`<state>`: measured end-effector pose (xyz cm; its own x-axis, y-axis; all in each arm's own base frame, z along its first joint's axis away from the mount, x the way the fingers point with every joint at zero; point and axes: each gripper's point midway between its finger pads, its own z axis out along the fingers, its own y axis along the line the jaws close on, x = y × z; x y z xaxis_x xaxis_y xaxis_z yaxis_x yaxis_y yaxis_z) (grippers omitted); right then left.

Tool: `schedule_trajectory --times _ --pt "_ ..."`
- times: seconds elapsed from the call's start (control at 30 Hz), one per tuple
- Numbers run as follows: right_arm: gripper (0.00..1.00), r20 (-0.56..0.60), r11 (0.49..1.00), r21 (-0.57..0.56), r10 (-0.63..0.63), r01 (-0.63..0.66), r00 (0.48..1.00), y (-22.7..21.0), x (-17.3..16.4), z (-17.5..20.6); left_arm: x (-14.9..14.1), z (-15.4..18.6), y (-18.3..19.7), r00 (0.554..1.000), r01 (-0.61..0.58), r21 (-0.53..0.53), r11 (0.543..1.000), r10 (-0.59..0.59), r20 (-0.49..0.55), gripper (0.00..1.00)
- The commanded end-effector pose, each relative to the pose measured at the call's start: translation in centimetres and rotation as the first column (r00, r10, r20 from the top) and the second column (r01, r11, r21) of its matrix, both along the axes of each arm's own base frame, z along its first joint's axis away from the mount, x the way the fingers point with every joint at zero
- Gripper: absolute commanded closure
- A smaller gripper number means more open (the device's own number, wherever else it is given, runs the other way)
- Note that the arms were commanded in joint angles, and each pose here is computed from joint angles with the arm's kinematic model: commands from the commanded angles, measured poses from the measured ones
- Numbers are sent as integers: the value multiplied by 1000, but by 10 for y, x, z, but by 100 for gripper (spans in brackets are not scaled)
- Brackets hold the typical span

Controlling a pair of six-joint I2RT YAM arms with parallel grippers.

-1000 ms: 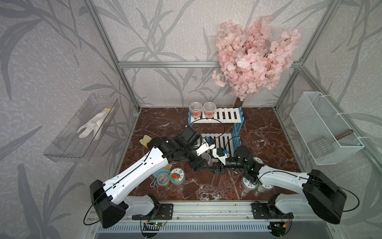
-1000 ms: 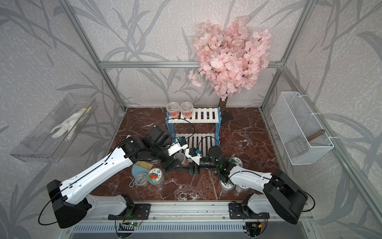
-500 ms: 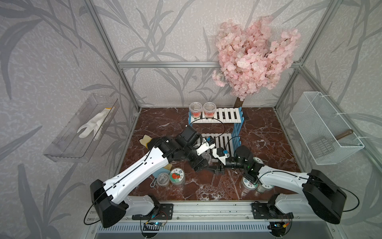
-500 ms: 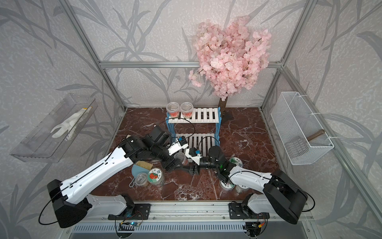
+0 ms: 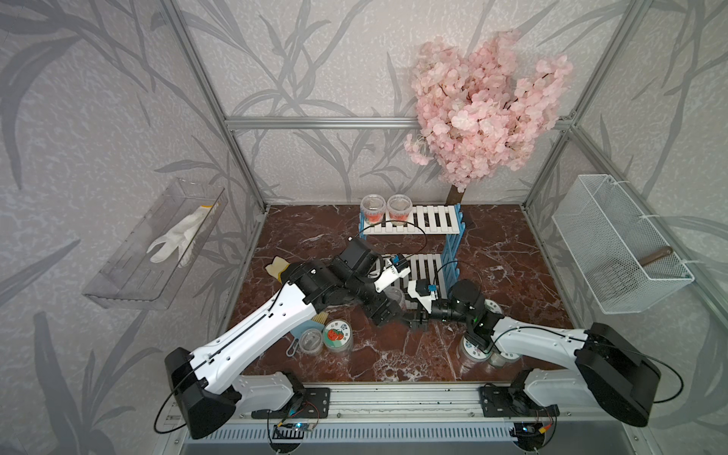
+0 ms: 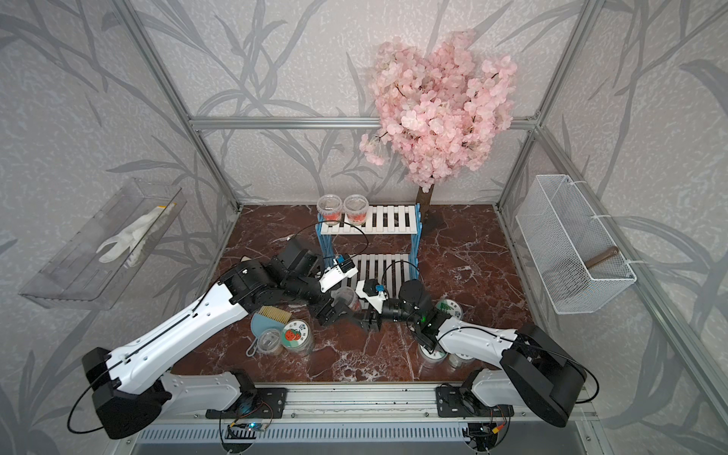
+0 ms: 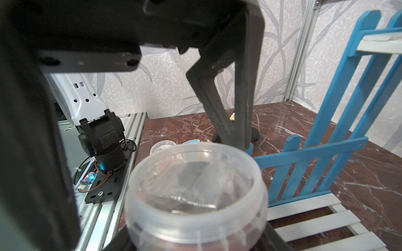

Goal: Place the seed container on the shelf
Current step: Pick up the seed jar at the center of the board.

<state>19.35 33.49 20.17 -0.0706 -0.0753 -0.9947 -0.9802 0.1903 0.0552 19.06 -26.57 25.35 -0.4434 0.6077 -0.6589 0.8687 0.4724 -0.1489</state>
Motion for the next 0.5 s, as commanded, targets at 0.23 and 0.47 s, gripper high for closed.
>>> schedule_trajectory --times 0.23,0.47 --pt "36 60 984 101 -155 148 986 -20 13 31 41 69 29 907 -261 -299 918 340 250 0" --pt "36 68 958 139 -264 253 962 -41 26 53 58 78 55 821 -389 -366 845 498 278 0"
